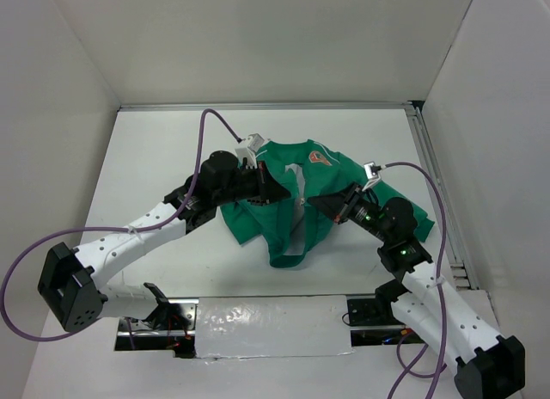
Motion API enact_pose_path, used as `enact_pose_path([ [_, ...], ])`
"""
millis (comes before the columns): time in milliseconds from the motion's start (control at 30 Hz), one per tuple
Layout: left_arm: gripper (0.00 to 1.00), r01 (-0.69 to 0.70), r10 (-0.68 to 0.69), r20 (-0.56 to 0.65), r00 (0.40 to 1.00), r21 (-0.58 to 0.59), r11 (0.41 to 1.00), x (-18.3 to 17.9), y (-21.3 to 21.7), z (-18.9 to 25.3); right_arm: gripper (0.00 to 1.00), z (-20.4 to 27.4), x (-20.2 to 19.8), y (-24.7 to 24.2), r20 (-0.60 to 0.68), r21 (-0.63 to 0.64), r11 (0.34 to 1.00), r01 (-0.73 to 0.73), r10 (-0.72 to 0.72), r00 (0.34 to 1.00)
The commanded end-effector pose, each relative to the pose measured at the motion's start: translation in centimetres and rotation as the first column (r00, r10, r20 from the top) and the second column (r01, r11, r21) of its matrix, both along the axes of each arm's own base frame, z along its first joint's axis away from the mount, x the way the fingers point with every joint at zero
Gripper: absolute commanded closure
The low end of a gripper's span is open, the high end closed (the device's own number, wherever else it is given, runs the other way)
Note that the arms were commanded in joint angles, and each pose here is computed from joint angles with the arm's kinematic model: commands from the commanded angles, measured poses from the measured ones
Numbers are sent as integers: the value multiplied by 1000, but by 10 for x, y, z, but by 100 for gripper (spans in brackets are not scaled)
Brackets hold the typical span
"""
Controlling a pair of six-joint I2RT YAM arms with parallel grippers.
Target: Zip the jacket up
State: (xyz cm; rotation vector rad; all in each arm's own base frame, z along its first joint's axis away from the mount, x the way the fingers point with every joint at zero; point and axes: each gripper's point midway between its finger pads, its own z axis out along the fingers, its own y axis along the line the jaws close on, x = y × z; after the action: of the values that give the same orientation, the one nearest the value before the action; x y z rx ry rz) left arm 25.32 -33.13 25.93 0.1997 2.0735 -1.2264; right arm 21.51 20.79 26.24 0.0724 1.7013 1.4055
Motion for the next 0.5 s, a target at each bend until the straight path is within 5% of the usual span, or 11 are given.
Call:
enact_pose_path([
  [0, 100, 15, -12, 51, 999, -64, 998, -4, -2, 24, 100, 9, -2, 0, 42, 9, 1000, 1, -1, 999],
  [467, 100, 23, -20, 58, 998, -60, 998, -4, -3, 24, 100, 16, 2, 8, 61, 16, 999, -33, 32, 998],
])
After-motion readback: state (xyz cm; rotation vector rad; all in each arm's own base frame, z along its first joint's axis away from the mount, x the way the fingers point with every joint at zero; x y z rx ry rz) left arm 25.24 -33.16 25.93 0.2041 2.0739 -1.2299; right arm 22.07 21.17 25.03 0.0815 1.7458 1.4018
